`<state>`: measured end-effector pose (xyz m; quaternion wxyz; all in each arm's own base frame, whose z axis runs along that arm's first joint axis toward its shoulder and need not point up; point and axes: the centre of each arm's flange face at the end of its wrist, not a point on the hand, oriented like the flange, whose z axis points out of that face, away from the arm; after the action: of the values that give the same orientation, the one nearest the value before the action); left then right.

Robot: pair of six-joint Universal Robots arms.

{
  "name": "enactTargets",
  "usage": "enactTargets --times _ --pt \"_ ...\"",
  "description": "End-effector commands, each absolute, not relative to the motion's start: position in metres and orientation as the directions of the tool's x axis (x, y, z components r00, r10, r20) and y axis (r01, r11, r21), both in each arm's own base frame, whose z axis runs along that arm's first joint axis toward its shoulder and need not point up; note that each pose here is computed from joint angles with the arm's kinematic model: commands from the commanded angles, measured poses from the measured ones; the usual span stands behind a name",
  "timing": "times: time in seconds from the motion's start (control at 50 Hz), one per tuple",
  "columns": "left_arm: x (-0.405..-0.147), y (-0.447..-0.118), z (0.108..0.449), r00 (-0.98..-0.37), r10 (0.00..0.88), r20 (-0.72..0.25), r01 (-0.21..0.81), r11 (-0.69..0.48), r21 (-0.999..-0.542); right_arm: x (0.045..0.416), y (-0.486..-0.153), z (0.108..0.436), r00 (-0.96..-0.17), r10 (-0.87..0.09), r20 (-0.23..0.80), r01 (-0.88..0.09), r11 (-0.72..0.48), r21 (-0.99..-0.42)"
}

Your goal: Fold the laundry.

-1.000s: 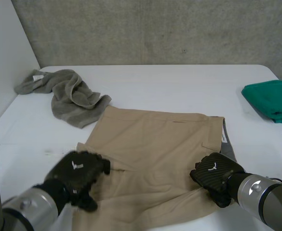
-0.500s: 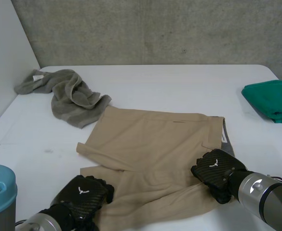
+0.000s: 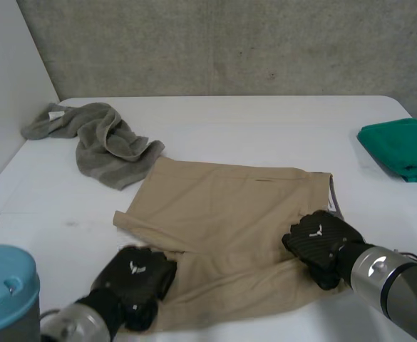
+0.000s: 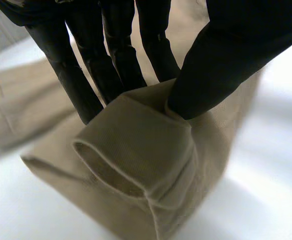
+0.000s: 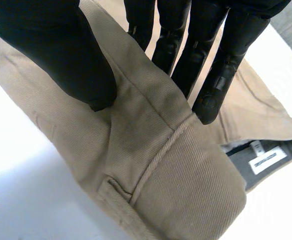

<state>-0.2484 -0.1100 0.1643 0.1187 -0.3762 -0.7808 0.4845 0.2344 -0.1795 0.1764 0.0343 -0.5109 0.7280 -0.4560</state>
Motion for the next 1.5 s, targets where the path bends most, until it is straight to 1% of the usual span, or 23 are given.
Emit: enactTargets --times 0.02,0.14,0.16,0.2,0.34,0.4,0.54,0.62,0.7,0.78,0.8,0.84,0.88,0.92,0.94,1.0,1.08,1.1,1.16,1.18,1.26,1.38,1.5 --pt "-0.279 -0.157 0.184 -0.693 0.671 -0.265 0.420 0.076 -0.905 0.245 -0.207 0.196 -0.503 -0.716 0.484 -0.675 -0.025 -0.738" --pt "-0.305 -0.200 0.184 -0.663 0.649 -0.372 0.459 -0.040 -0.888 0.262 -0.250 0.202 -0.541 -0.641 0.545 -0.651 -0.092 -0.754" --pt "-0.314 -0.217 0.181 -0.665 0.631 -0.401 0.468 -0.067 -0.881 0.264 -0.257 0.202 -0.550 -0.628 0.551 -0.648 -0.096 -0.756" --pt "-0.319 -0.231 0.177 -0.669 0.612 -0.422 0.477 -0.082 -0.875 0.270 -0.276 0.200 -0.568 -0.593 0.571 -0.644 -0.113 -0.757" --pt "-0.335 -0.302 0.161 -0.734 0.461 -0.499 0.506 -0.120 -0.854 0.287 -0.327 0.189 -0.598 -0.520 0.610 -0.629 -0.167 -0.759" --pt "-0.345 -0.327 0.160 -0.751 0.406 -0.521 0.486 -0.195 -0.852 0.294 -0.351 0.182 -0.620 -0.477 0.623 -0.623 -0.184 -0.760" --pt "-0.363 -0.360 0.149 -0.774 0.309 -0.553 0.450 -0.345 -0.824 0.307 -0.388 0.153 -0.628 -0.429 0.650 -0.628 -0.214 -0.748" --pt "-0.370 -0.369 0.138 -0.773 0.310 -0.554 0.433 -0.381 -0.817 0.312 -0.403 0.132 -0.613 -0.419 0.669 -0.648 -0.217 -0.730" --pt "-0.377 -0.370 0.123 -0.746 0.358 -0.562 0.419 -0.404 -0.813 0.313 -0.410 0.122 -0.596 -0.391 0.701 -0.679 -0.220 -0.700" --pt "-0.380 -0.370 0.120 -0.734 0.377 -0.564 0.402 -0.429 -0.809 0.309 -0.418 0.127 -0.623 -0.326 0.711 -0.692 -0.195 -0.695" --pt "-0.381 -0.371 0.122 -0.739 0.370 -0.562 0.395 -0.437 -0.808 0.306 -0.420 0.136 -0.645 -0.286 0.709 -0.693 -0.174 -0.700" --pt "-0.381 -0.372 0.131 -0.752 0.350 -0.559 0.382 -0.459 -0.802 0.306 -0.420 0.146 -0.661 -0.259 0.704 -0.686 -0.172 -0.707" --pt "-0.379 -0.373 0.143 -0.762 0.336 -0.553 0.374 -0.470 -0.800 0.304 -0.419 0.173 -0.697 -0.225 0.680 -0.653 -0.191 -0.733" --pt "-0.372 -0.375 0.167 -0.779 0.305 -0.548 0.369 -0.483 -0.794 0.300 -0.417 0.197 -0.733 -0.208 0.648 -0.614 -0.210 -0.761" --pt "-0.368 -0.375 0.173 -0.785 0.296 -0.545 0.370 -0.481 -0.794 0.296 -0.412 0.218 -0.767 -0.205 0.608 -0.569 -0.219 -0.792" --pt "-0.353 -0.367 0.189 -0.797 0.285 -0.533 0.375 -0.458 -0.806 0.293 -0.399 0.245 -0.803 -0.219 0.554 -0.508 -0.236 -0.829" --pt "-0.337 -0.346 0.208 -0.810 0.309 -0.499 0.351 -0.426 -0.834 0.285 -0.368 0.261 -0.782 -0.329 0.530 -0.494 -0.192 -0.848" --pt "-0.334 -0.341 0.211 -0.813 0.318 -0.488 0.343 -0.417 -0.842 0.277 -0.357 0.260 -0.768 -0.374 0.520 -0.504 -0.149 -0.851" --pt "-0.320 -0.318 0.216 -0.821 0.369 -0.436 0.311 -0.352 -0.883 0.256 -0.350 0.251 -0.761 -0.411 0.501 -0.530 -0.051 -0.847" --pt "-0.318 -0.313 0.215 -0.822 0.381 -0.423 0.306 -0.332 -0.892 0.244 -0.345 0.238 -0.762 -0.434 0.481 -0.546 0.031 -0.837" --pt "-0.306 -0.289 0.207 -0.819 0.442 -0.365 0.289 -0.231 -0.929 0.222 -0.333 0.201 -0.779 -0.475 0.410 -0.546 0.192 -0.815" --pt "-0.295 -0.261 0.183 -0.798 0.526 -0.293 0.281 -0.105 -0.954 0.214 -0.320 0.166 -0.782 -0.511 0.357 -0.525 0.232 -0.819" --pt "-0.292 -0.254 0.170 -0.791 0.543 -0.282 0.296 -0.062 -0.953 0.209 -0.326 0.138 -0.782 -0.520 0.344 -0.503 0.200 -0.841"
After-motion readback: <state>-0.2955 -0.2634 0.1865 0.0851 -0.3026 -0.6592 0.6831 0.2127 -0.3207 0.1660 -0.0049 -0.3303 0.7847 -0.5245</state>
